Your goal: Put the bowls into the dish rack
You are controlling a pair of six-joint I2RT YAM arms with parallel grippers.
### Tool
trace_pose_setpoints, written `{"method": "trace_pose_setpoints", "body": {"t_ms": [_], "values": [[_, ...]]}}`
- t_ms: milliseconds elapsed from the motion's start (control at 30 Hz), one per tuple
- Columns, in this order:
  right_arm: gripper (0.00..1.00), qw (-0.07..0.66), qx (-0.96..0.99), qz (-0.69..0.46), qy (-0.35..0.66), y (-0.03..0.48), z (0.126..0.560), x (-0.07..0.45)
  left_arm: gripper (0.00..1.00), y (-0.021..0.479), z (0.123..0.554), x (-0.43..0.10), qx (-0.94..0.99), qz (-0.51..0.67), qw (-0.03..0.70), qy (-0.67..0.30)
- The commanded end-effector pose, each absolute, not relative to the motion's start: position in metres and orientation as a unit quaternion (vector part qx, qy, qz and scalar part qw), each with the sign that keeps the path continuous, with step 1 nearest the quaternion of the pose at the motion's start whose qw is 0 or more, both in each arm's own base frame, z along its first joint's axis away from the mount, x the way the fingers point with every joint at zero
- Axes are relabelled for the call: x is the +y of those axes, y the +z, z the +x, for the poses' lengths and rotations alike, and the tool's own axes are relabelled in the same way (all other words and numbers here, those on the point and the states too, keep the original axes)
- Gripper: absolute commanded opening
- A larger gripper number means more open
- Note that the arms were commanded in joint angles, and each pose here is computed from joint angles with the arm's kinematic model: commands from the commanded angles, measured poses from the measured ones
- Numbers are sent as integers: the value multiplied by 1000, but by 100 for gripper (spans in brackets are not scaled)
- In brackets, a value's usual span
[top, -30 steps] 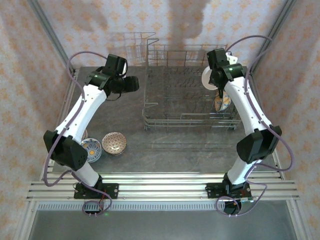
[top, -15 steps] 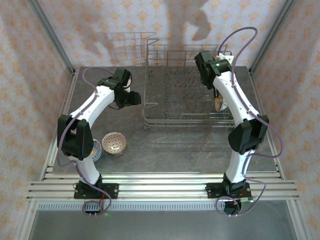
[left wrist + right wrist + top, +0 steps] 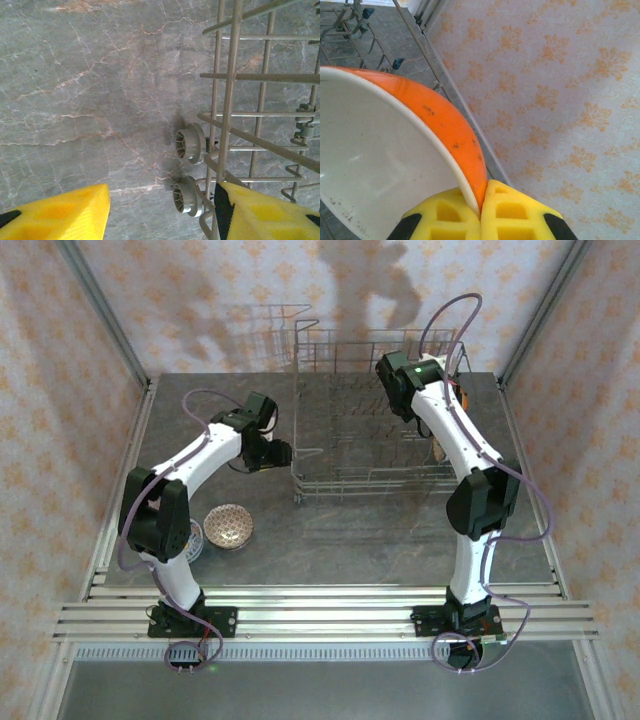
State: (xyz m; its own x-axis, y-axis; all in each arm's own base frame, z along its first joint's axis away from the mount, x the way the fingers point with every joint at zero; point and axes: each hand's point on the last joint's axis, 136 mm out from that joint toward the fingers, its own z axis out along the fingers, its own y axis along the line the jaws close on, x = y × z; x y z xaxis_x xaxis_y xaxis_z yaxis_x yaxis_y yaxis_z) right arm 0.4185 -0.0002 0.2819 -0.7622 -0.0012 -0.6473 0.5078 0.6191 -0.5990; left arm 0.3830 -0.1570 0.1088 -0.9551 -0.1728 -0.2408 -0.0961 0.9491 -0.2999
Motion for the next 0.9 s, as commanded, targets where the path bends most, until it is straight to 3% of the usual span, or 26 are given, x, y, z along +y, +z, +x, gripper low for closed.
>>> {"method": "trace_pose_setpoints", "body": {"t_ms": [0,300,667,867], "values": [[0,313,819,137,-462,297,414,-12,59,114,371,-192,973,-49,130,-186],[0,287,799,117,-516,294,412,-30,59,117,355,-213,968,-50,140,-204],[0,249,785,80,-561,270,426,-32,61,164,364,-163,965,-51,226,-126],[0,240,767,68,-591,265,432,-29,62,172,382,-142,951,-82,252,-158]]}}
